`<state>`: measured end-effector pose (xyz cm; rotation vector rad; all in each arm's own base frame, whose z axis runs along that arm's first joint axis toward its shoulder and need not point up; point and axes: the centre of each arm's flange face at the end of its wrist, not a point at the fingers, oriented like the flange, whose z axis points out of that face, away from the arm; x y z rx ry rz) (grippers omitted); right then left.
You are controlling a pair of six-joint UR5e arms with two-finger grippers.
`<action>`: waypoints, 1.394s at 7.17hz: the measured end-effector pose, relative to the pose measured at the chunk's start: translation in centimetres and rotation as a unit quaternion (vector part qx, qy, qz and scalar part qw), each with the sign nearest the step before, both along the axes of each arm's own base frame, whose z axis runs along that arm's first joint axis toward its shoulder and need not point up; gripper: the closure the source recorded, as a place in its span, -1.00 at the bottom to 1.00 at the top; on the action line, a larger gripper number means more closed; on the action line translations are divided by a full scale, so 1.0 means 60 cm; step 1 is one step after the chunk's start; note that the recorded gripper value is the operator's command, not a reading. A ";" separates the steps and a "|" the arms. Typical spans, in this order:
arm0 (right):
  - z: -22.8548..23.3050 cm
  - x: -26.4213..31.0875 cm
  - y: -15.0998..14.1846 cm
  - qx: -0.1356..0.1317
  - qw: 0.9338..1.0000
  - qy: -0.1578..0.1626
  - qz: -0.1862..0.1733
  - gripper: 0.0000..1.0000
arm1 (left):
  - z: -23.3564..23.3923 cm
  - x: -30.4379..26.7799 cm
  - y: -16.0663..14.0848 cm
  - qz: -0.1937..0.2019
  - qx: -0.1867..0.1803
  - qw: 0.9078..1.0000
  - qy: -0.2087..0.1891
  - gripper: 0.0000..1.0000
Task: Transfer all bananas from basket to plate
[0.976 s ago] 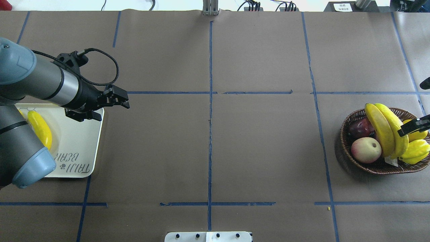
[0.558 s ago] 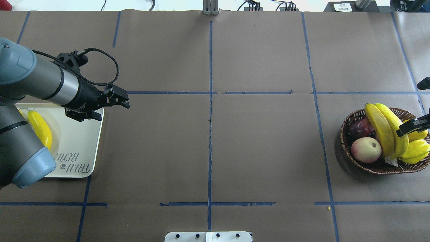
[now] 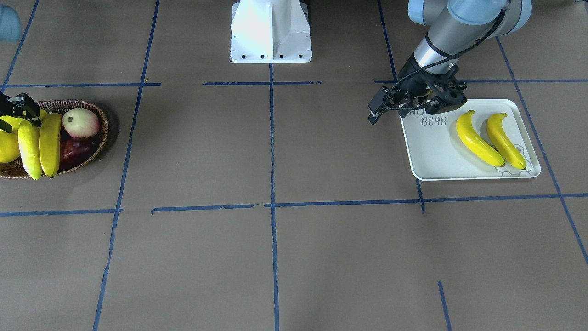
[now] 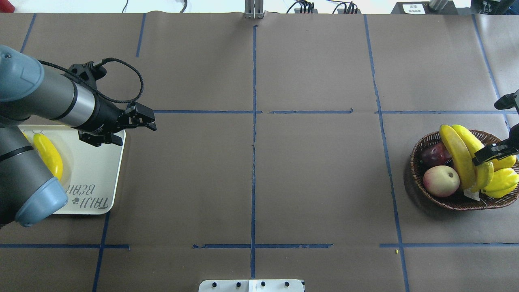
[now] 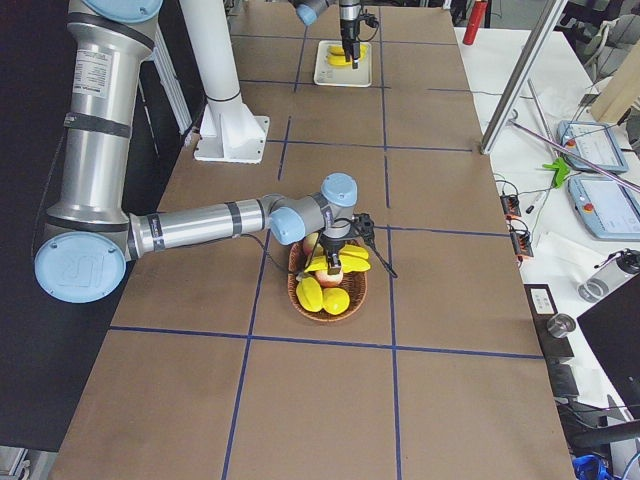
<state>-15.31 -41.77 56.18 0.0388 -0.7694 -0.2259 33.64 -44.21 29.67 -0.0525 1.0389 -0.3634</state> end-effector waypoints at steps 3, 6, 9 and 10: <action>0.004 -0.002 0.002 -0.002 1.000 0.001 -0.002 0.12 | -0.003 0.001 0.000 0.000 0.001 1.000 0.001 -0.99; 0.008 0.001 0.006 -0.004 1.000 0.002 -0.003 0.98 | -0.006 0.001 0.001 0.001 0.002 1.000 0.002 -0.99; -0.014 0.050 0.017 0.005 1.000 -0.005 0.021 1.00 | -0.006 0.002 0.001 0.001 0.002 1.000 0.002 -0.99; -0.038 0.095 0.031 0.014 0.999 -0.010 0.045 1.00 | -0.006 0.002 0.001 0.001 0.002 1.000 0.003 -0.99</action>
